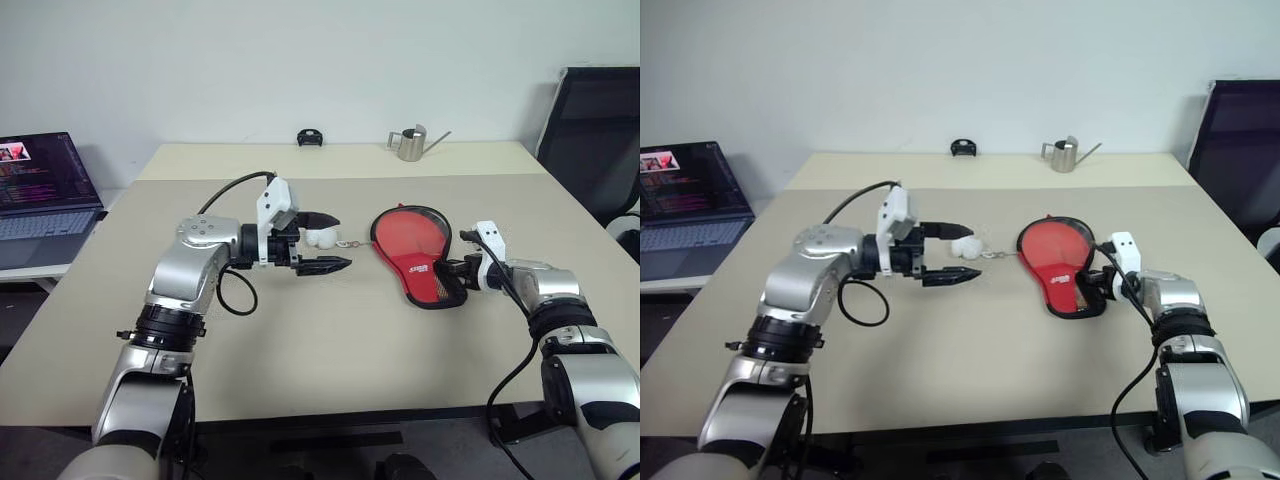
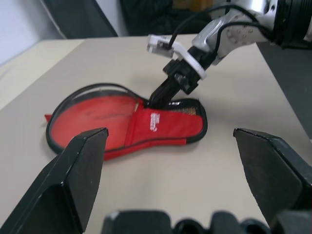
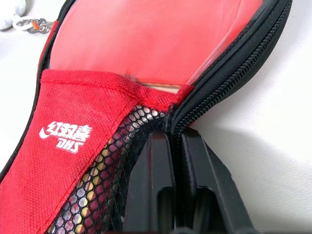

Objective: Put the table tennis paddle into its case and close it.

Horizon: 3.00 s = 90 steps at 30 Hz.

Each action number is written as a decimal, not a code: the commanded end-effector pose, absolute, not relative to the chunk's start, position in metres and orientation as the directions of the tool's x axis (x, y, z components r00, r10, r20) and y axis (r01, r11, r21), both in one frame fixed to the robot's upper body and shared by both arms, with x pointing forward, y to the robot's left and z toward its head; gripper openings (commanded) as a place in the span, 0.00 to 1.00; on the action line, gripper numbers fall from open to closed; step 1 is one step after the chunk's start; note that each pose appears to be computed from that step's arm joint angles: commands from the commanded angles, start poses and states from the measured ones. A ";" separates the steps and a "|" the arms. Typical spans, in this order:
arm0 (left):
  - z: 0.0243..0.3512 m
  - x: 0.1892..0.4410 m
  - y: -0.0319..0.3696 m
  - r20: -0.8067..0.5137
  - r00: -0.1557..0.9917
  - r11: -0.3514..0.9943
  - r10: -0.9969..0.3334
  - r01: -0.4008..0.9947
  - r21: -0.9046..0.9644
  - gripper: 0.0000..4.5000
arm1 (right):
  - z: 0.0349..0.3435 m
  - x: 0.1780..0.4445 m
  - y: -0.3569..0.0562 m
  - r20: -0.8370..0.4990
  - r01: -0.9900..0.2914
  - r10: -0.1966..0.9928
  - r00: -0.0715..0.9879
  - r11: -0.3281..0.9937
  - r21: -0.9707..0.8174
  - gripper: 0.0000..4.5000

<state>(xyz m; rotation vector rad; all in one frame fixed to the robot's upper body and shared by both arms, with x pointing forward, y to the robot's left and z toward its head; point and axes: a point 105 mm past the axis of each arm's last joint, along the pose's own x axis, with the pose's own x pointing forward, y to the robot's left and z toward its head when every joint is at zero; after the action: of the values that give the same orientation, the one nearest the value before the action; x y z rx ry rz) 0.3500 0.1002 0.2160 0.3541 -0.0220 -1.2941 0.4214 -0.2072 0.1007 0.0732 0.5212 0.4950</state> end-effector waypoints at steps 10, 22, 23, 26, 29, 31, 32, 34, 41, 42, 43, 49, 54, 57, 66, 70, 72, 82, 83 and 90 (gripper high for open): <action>0.204 0.321 0.132 -0.289 0.216 0.157 -0.933 0.964 0.215 1.00 | 0.098 0.390 -0.159 -0.446 -0.473 0.582 0.680 0.813 0.340 0.01; 0.184 0.271 0.150 -0.379 0.124 0.106 -0.917 0.992 0.067 1.00 | 0.115 0.347 -0.086 -0.364 -0.548 0.690 0.626 0.721 0.425 0.01; 0.184 0.270 0.151 -0.376 0.127 0.111 -0.918 0.992 0.064 1.00 | 0.114 0.344 -0.083 -0.365 -0.552 0.695 0.620 0.716 0.427 0.01; 0.182 0.265 0.151 -0.381 0.119 0.108 -0.917 0.993 0.050 1.00 | 0.109 0.335 -0.075 -0.375 -0.564 0.711 0.595 0.702 0.435 0.01; 0.178 0.259 0.154 -0.401 0.110 0.106 -0.910 0.994 0.033 1.00 | 0.104 0.316 -0.068 -0.385 -0.571 0.730 0.565 0.683 0.456 0.01; 0.177 0.256 0.154 -0.406 0.103 0.101 -0.908 0.995 0.027 1.00 | 0.104 0.307 -0.066 -0.390 -0.567 0.732 0.559 0.680 0.465 0.01; 0.177 0.254 0.154 -0.407 0.098 0.097 -0.908 0.995 0.024 1.00 | 0.103 0.303 -0.066 -0.394 -0.562 0.731 0.558 0.681 0.469 0.01; 0.176 0.252 0.152 -0.406 0.091 0.091 -0.910 0.996 0.018 1.00 | 0.102 0.296 -0.066 -0.401 -0.552 0.727 0.557 0.685 0.475 0.01; 0.174 0.249 0.149 -0.411 0.063 0.068 -0.909 0.998 0.002 1.00 | 0.100 0.279 -0.073 -0.421 -0.485 0.689 0.590 0.719 0.497 0.01; 0.174 0.249 0.148 -0.411 0.060 0.066 -0.909 0.998 0.001 1.00 | 0.099 0.277 -0.074 -0.426 -0.473 0.681 0.595 0.726 0.499 0.01; 0.174 0.249 0.148 -0.411 0.058 0.063 -0.910 0.998 0.000 1.00 | 0.097 0.276 -0.076 -0.431 -0.459 0.672 0.602 0.733 0.503 0.01; 0.172 0.248 0.143 -0.406 0.039 0.046 -0.913 0.999 -0.007 1.00 | 0.090 0.263 -0.084 -0.448 -0.382 0.627 0.637 0.762 0.523 0.01; 0.171 0.249 0.142 -0.408 0.028 0.035 -0.913 0.999 -0.008 1.00 | 0.085 0.255 -0.088 -0.455 -0.335 0.597 0.661 0.777 0.533 0.01; 0.171 0.249 0.141 -0.408 0.018 0.023 -0.913 1.000 -0.009 1.00 | 0.084 0.253 -0.086 -0.453 -0.323 0.591 0.667 0.778 0.539 0.01; 0.171 0.249 0.140 -0.414 0.012 0.016 -0.910 1.000 -0.007 1.00 | 0.084 0.251 -0.080 -0.446 -0.319 0.604 0.661 0.764 0.561 0.01; 0.170 0.248 0.141 -0.416 0.015 0.019 -0.909 1.000 -0.006 1.00 | 0.083 0.248 -0.079 -0.450 -0.330 0.611 0.651 0.762 0.557 0.01; 0.170 0.248 0.141 -0.416 0.015 0.019 -0.909 1.000 -0.005 1.00 | 0.082 0.248 -0.081 -0.455 -0.321 0.600 0.658 0.770 0.551 0.07; 0.167 0.247 0.140 -0.414 0.016 0.019 -0.910 1.000 -0.003 1.00 | 0.088 0.249 -0.096 -0.444 -0.311 0.567 0.694 0.792 0.525 0.80; 0.167 0.247 0.140 -0.414 0.015 0.018 -0.910 1.000 -0.003 1.00 | 0.089 0.249 -0.101 -0.441 -0.311 0.562 0.699 0.795 0.521 0.88; 0.165 0.247 0.140 -0.410 0.011 0.015 -0.912 1.000 -0.008 1.00 | 0.122 0.239 -0.106 -0.272 -0.495 0.700 0.660 0.678 0.543 1.00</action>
<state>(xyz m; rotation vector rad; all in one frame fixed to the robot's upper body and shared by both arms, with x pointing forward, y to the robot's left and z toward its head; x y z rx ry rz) 0.2487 0.1428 0.1587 0.2994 0.3787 -1.5139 0.2468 -0.1135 0.1084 0.4574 0.5414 0.6097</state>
